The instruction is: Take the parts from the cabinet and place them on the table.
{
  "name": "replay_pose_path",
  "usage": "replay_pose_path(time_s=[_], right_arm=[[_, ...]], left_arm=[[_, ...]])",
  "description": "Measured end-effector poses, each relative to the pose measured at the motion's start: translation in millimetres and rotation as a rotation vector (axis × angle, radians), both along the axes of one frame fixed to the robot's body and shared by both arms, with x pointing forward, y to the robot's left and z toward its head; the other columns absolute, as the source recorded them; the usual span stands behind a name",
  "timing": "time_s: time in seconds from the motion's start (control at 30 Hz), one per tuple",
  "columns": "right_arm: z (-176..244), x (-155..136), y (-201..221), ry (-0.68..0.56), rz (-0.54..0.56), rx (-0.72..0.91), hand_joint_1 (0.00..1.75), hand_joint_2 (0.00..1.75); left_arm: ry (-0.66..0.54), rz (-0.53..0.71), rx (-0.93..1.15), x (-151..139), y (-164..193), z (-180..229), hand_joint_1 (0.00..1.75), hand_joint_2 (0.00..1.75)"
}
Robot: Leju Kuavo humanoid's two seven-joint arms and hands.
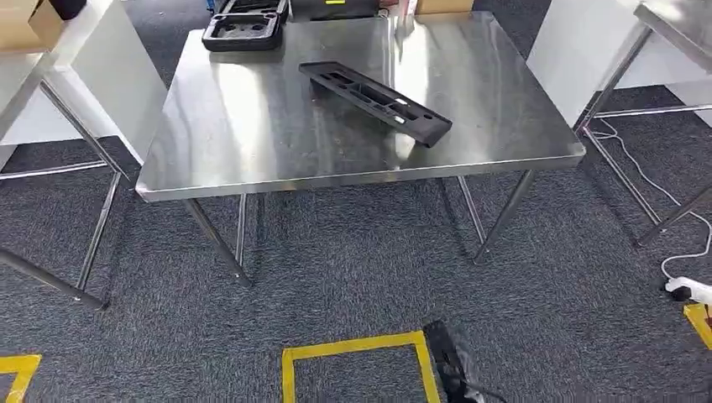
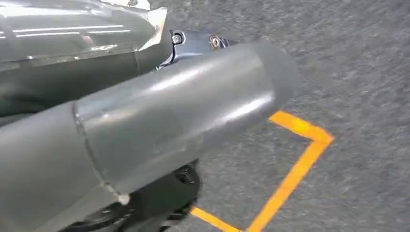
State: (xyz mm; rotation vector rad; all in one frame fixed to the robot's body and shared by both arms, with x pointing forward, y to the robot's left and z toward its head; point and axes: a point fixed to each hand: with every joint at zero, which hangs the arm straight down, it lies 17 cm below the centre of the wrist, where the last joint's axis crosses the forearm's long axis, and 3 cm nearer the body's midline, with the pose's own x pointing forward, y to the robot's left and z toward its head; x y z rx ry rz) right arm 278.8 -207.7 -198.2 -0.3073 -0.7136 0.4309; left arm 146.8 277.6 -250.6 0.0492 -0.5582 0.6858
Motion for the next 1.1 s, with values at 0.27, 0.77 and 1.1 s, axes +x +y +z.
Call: replay_pose_path(time_s=[0.27,0.77,1.1], right_arm=[[-55.8,-101.2,-33.5,0.277,-0.63,0.342,0.0,0.0],[-75.6,-179.7,-53.1,0.413,-0.838,0.279,0.0,0.0],[-75.1,-181.8,-52.1,0.399,-0.833,0.258,0.0,0.0]], left_arm=[[-0.034,-0.152,-0.049,7.1,-24.8,3.7,0.0,0.0],[-0.06,-0.154,-0.116,7.3,-36.4,6.5,0.0,0.0],[-0.061,-0.145,-0.126,2.5,-35.0,5.9,0.0,0.0]])
